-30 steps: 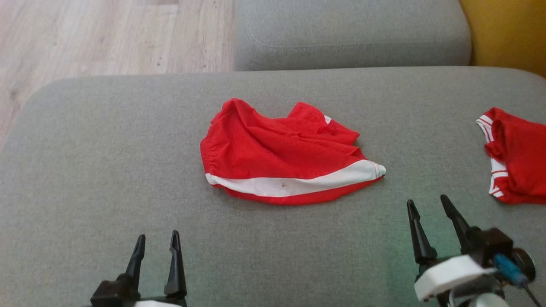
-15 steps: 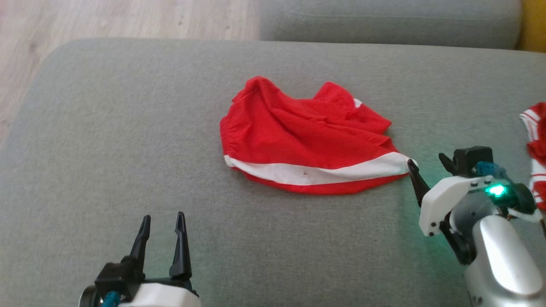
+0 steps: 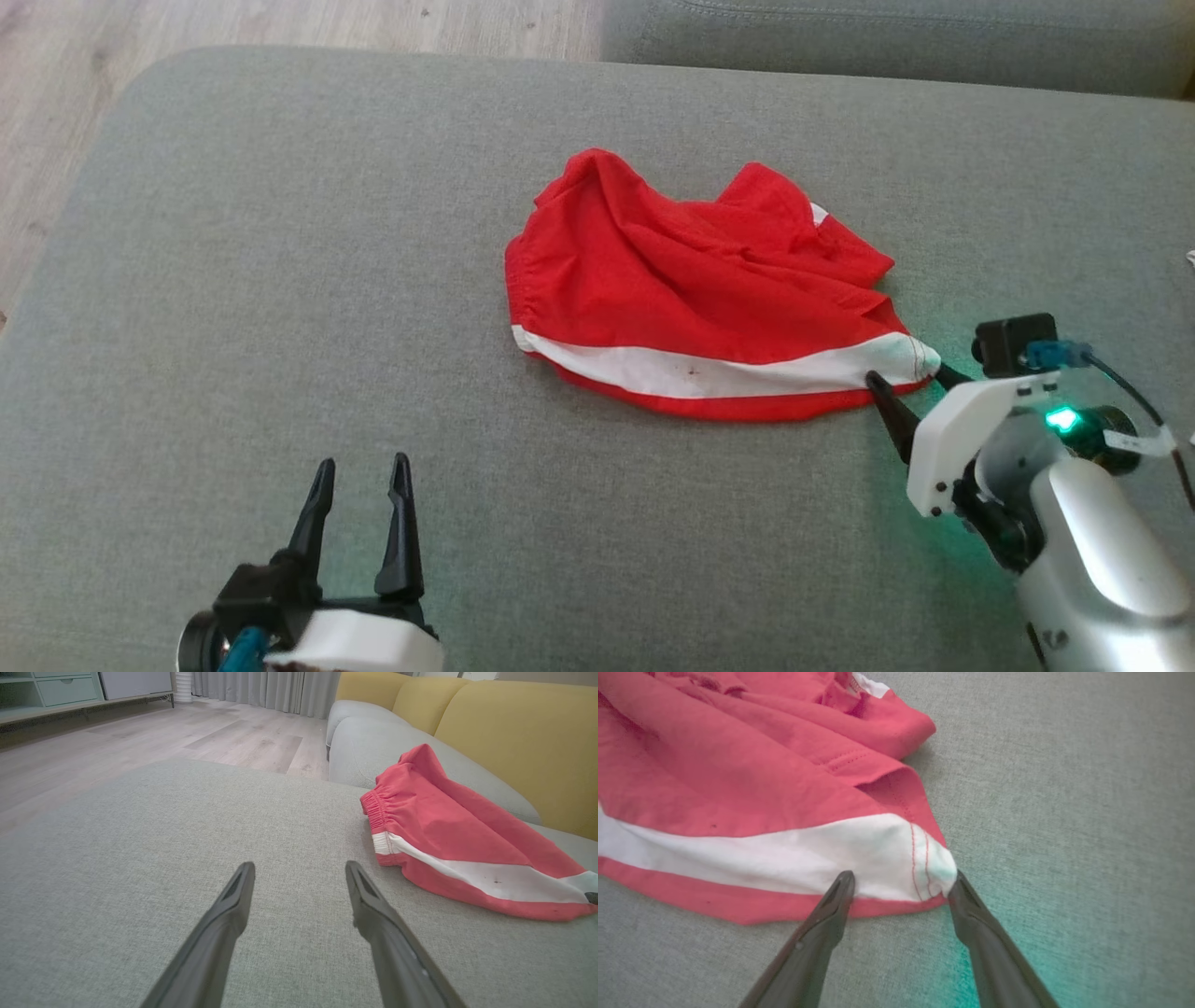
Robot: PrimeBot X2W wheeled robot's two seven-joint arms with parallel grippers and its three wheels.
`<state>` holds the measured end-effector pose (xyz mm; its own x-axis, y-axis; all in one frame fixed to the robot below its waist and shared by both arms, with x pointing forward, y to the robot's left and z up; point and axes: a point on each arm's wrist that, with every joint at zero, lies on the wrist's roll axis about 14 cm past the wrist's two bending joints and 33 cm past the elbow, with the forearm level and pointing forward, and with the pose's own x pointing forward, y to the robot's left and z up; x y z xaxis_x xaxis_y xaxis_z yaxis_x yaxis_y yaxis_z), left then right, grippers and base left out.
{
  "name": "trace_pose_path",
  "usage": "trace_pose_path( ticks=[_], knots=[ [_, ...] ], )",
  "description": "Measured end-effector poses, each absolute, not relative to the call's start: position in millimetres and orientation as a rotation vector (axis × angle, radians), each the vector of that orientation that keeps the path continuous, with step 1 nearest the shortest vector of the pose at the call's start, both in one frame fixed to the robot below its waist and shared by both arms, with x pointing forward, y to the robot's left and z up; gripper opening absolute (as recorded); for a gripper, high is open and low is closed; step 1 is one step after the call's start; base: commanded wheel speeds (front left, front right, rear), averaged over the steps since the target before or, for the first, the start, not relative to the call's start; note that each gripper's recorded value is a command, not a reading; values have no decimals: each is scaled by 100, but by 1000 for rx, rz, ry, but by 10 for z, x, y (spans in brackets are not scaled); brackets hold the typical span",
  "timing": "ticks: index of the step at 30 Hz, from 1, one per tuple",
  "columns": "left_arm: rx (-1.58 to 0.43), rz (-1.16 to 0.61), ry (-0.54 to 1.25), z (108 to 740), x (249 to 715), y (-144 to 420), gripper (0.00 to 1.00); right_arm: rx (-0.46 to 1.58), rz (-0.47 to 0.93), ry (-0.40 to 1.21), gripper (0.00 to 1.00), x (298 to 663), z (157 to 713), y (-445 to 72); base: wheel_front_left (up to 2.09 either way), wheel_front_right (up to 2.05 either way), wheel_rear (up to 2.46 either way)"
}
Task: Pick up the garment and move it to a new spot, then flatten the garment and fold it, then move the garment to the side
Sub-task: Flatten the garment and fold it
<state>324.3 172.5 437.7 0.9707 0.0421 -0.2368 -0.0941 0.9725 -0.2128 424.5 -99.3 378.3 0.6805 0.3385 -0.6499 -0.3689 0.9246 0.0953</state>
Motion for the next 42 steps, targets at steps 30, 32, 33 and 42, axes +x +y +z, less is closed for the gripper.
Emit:
trace_pose_path(
  ticks=[30, 32, 33, 42],
  knots=[
    [-200, -179, 292, 4337, 3642, 1214, 100, -57, 448, 637, 0, 4408, 3937, -938, 0, 0, 0],
    [-198, -215, 323, 4290, 3751, 1122, 100, -55, 438, 643, 0, 4395, 3918, -977, 0, 0, 0],
    [-195, -225, 338, 4257, 3798, 1095, 100, -53, 433, 641, 0, 4393, 3914, -999, 0, 0, 0],
    [-214, -222, 453, 3905, 4105, 1098, 100, -39, 388, 624, 0, 4524, 3929, -1162, 0, 0, 0]
  ],
)
